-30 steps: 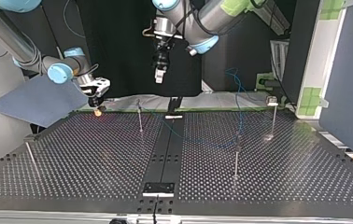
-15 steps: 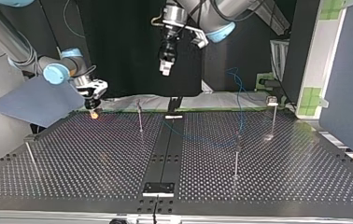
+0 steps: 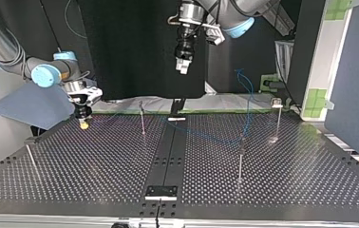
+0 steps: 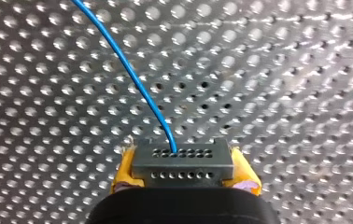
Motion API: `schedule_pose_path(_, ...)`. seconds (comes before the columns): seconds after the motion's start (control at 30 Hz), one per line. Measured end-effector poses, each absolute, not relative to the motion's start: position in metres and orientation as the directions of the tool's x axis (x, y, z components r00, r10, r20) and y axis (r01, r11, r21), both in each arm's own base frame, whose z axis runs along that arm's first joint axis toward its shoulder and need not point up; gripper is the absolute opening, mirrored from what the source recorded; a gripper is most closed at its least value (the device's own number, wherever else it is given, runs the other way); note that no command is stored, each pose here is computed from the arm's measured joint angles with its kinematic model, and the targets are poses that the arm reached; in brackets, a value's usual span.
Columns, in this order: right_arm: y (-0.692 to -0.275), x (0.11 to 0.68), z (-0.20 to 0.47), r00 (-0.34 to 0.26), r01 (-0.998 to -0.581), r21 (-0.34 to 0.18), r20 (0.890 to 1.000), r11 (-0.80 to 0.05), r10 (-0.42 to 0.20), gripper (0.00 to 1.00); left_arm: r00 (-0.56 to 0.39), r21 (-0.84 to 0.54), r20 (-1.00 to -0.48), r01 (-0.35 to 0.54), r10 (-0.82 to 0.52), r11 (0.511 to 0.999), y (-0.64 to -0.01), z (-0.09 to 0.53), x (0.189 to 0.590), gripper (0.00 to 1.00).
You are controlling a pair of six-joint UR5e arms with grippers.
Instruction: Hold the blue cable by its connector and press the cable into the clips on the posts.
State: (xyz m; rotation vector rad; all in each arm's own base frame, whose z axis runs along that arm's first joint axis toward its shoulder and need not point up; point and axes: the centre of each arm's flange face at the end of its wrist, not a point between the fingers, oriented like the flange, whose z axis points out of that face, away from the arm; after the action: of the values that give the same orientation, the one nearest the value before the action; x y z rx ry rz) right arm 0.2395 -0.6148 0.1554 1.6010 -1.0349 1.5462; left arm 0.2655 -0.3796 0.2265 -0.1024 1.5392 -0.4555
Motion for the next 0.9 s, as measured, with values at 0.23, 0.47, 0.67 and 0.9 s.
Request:
schedule_pose_path(0.23,-0.615,0.239,0.178,-0.007,-0.891,-0.026,0.999,-0.453,-0.044,0.00,-0.013,-0.338,-0.939,0.215,-0.343,0.916,-0.355,0.231,0.267,1.00)
schedule_pose_path(0.47,-0.614,0.241,0.184,-0.006,-0.890,-0.020,0.999,-0.456,-0.034,0.00,-0.004,-0.322,-0.945,0.204,-0.328,0.925,-0.333,0.233,0.256,1.00)
schedule_pose_path(0.67,-0.613,0.242,0.184,-0.005,-0.888,-0.021,0.999,-0.459,-0.036,0.00,-0.003,-0.314,-0.947,0.197,-0.320,0.929,-0.323,0.233,0.248,1.00)
schedule_pose_path(0.9,-0.613,0.243,0.184,-0.005,-0.888,-0.021,0.999,-0.459,-0.036,0.00,-0.003,-0.314,-0.948,0.197,-0.319,0.929,-0.322,0.233,0.247,1.00)
